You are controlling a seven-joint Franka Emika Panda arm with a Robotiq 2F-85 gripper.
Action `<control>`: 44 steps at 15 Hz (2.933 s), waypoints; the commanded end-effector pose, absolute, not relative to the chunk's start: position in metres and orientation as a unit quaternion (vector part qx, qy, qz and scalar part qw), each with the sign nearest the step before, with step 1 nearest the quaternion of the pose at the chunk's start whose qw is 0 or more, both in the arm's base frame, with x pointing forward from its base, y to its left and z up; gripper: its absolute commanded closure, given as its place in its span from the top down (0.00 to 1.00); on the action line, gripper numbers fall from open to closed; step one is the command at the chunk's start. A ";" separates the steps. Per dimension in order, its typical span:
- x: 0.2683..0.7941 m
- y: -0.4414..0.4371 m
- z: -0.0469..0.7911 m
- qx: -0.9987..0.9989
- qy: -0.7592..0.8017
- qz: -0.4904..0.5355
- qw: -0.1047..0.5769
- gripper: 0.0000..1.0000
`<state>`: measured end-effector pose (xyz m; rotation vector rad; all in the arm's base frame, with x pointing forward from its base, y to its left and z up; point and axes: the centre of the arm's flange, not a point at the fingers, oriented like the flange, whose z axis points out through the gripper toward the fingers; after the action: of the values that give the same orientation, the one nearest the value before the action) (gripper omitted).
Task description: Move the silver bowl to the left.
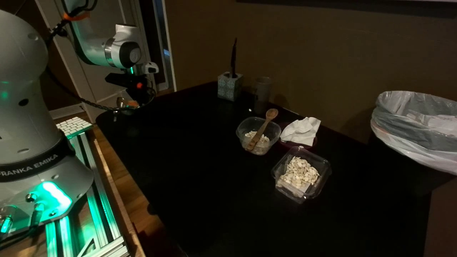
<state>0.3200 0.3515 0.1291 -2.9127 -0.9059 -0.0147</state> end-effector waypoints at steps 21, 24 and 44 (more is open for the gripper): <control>0.328 0.330 0.145 -0.913 -0.381 0.126 0.066 1.00; 0.328 0.330 0.145 -0.913 -0.381 0.127 0.070 1.00; 0.341 0.324 0.174 -0.937 -0.311 0.097 0.125 1.00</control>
<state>0.3367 0.3317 0.1482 -2.7381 -1.0130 0.3440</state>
